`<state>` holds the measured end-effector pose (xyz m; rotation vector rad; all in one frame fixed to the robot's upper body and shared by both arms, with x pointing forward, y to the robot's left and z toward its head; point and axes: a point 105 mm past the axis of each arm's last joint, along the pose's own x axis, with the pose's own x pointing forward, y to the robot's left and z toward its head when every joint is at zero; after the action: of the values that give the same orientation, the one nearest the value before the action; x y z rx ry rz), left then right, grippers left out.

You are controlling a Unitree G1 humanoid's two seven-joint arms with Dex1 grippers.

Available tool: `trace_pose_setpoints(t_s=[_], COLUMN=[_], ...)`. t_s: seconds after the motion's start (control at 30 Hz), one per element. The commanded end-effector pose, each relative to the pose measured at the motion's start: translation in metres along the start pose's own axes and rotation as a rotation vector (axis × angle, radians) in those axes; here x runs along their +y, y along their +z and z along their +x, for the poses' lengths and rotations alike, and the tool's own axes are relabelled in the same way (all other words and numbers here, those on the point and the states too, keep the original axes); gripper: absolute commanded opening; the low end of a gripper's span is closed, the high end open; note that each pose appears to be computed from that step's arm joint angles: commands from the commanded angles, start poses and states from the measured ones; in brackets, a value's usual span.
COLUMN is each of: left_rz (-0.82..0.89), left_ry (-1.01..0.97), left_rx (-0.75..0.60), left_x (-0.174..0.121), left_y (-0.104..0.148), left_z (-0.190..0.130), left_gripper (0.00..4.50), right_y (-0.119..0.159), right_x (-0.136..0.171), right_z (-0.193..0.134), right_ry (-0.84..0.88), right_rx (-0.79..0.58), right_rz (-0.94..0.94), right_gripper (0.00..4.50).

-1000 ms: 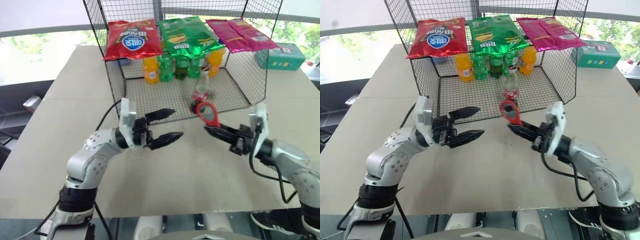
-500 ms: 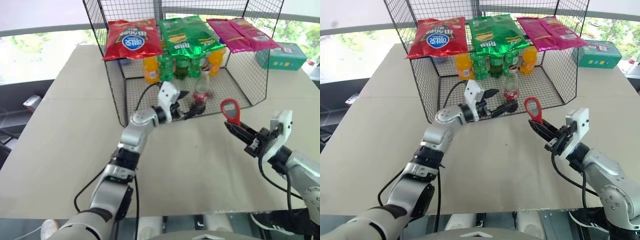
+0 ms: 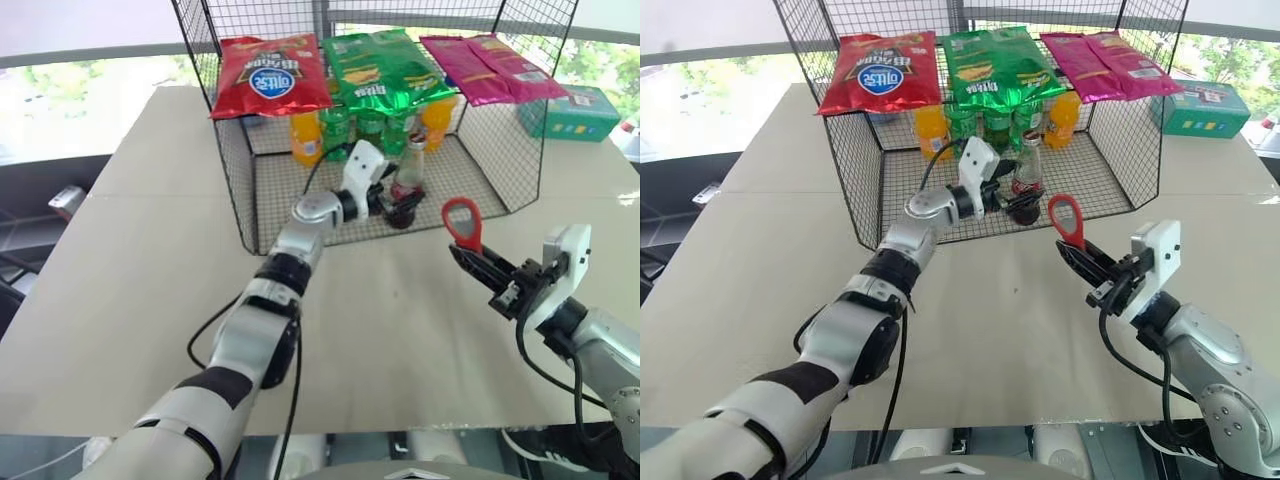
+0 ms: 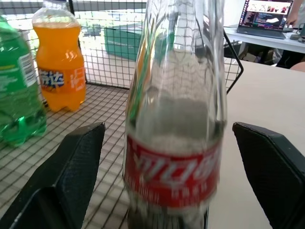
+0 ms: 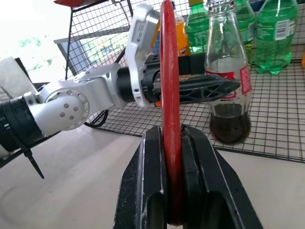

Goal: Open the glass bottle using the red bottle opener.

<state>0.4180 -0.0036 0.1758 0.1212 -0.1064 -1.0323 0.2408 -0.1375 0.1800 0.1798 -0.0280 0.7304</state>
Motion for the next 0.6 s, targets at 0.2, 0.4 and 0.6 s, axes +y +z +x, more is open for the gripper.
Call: trace_pose_setpoints(t_s=[0.2,0.4,0.6], left_rz=[0.050,0.013,0.011], left_ry=[-0.038,-0.320,-0.488], left_rx=[-0.041,-0.219,-0.145], left_x=[0.002,-0.016,-0.053], left_y=[0.017,0.053,0.045], left_z=[0.006,-0.031,-0.090], left_gripper=[2.42,2.42,2.42], right_y=[0.012,0.012,0.009], right_x=[0.012,0.012,0.012], right_z=[-0.003,-0.006,-0.006], right_ry=[0.012,-0.008,-0.003], right_rx=[-0.050,-0.052,-0.034], right_rz=[-0.040,-0.050,-0.063], right_gripper=[0.00,0.00,0.00])
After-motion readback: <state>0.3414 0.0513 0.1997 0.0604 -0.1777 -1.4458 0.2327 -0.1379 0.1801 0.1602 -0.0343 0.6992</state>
